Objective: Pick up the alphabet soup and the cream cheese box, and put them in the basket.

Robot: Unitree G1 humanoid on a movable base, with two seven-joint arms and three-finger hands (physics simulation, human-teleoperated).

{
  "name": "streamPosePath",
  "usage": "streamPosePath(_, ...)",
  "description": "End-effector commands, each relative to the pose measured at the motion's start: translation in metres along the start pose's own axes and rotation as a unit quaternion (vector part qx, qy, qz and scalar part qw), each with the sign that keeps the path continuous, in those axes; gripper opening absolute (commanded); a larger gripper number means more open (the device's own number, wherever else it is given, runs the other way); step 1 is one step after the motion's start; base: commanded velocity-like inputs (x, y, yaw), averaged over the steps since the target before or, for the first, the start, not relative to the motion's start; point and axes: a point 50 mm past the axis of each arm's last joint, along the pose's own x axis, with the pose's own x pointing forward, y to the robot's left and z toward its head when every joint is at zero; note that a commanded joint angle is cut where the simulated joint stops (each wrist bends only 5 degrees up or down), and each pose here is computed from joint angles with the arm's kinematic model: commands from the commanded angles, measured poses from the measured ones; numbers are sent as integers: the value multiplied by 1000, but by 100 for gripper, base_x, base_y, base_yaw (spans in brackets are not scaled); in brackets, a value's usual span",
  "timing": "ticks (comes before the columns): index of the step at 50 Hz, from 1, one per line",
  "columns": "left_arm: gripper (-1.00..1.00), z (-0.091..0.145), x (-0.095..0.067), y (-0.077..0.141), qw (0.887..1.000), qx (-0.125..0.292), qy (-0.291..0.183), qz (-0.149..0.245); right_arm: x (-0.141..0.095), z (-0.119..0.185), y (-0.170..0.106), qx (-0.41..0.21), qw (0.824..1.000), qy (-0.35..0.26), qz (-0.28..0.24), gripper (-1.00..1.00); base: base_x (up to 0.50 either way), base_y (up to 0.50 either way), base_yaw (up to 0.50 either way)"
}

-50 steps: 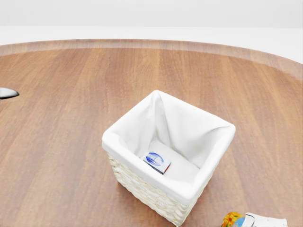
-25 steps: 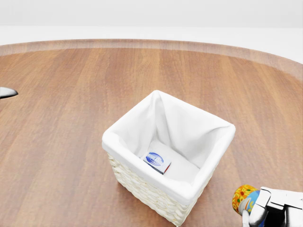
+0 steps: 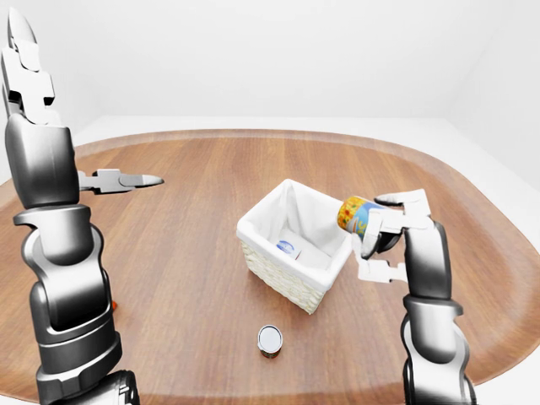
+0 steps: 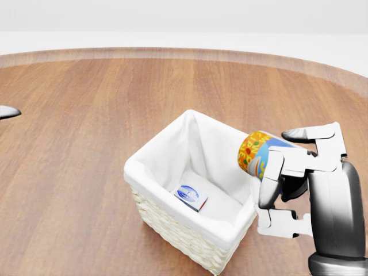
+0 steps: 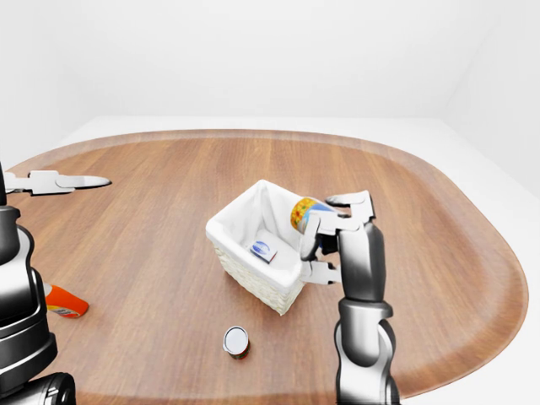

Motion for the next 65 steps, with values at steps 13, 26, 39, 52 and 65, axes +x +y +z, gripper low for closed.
streamPosePath(13, 100, -1, 0, -2, 1000, 1, 3, -4, 58, 42, 31, -49, 988, -133, 56, -100, 0, 0, 0)
streamPosePath(26, 100, -1, 1, 0, 1000, 0, 3, 3, 93, 42, 65, -201, 956, -124, 176, -100, 0, 0, 0)
streamPosePath(39, 100, 2, 1, 2, 1000, -1, -5, 3, 110, 34, 85, -302, 916, -73, 254, -100, 0, 0, 0)
streamPosePath(52, 100, 2, 1, 2, 1000, -4, -6, 3, 118, 19, 89, -379, 869, -9, 318, -100, 0, 0, 0)
streamPosePath(65, 100, 2, 1, 2, 1000, -5, -6, 3, 136, 12, 105, -402, 847, 12, 348, -100, 0, 0, 0)
